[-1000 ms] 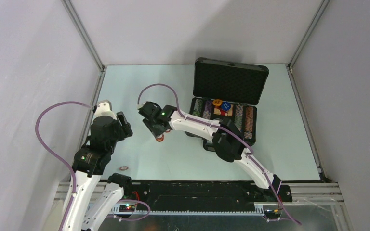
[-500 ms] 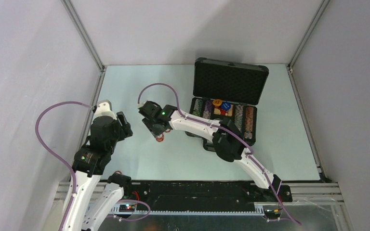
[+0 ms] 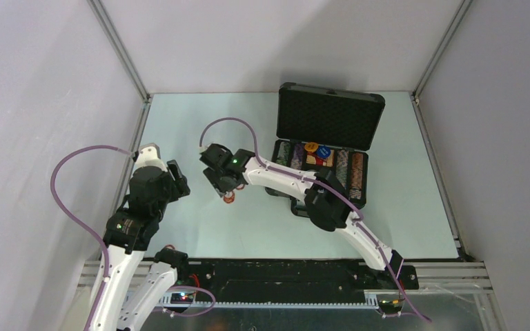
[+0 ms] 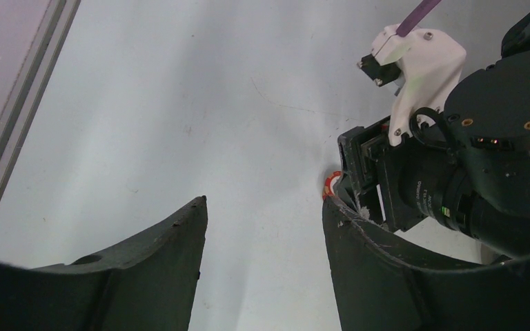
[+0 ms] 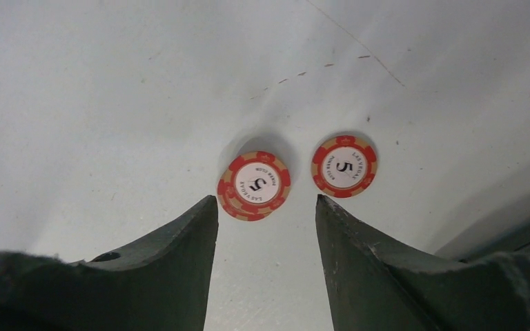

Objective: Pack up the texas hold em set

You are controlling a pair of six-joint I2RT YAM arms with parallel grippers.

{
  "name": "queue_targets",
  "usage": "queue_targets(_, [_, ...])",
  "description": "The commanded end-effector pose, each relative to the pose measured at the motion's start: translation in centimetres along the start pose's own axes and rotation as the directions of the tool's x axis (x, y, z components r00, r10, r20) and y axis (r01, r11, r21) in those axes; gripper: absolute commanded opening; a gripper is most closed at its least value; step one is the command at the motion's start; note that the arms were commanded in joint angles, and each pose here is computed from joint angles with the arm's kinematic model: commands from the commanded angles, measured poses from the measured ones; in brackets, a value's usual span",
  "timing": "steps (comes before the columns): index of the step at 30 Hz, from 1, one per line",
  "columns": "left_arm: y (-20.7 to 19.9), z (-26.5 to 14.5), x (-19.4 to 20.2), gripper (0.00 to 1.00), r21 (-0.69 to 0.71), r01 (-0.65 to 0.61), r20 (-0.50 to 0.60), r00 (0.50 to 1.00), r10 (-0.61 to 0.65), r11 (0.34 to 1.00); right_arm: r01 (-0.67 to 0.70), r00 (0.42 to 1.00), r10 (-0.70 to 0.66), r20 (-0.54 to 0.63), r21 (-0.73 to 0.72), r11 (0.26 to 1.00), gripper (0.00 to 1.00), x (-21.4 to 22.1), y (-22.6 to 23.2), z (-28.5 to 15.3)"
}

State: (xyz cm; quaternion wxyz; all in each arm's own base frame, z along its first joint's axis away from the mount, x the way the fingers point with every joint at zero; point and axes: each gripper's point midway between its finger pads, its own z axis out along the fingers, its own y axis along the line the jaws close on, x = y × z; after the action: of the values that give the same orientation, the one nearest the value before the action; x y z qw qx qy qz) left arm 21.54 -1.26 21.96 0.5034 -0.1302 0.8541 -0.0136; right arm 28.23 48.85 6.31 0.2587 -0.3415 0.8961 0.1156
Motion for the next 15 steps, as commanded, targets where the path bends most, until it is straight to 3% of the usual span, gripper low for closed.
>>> queue_targets(1, [-0.2, 0.1, -0.3, 0.67, 0.011, -0.013, 0.021, 1.000, 0.013, 1.000, -0.103, 0.993, 0.100, 0.065, 0.036, 0.994, 0.60, -2.8, -2.4, -1.6])
queue_targets(7, [-0.2, 0.2, -0.3, 0.67, 0.011, -0.015, 0.020, 1.000, 0.014, 1.000, -0.191, 0.980, 0.186, 0.066, 0.065, 0.980, 0.60, -3.4, -4.7, -1.2])
queue_targets(15, [-0.2, 0.2, -0.3, 0.67, 0.013, -0.015, 0.019, 1.000, 0.015, 1.000, -0.201, 0.979, 0.202, -0.001, 0.083, 0.976, 0.61, -2.2, -5.5, 0.8])
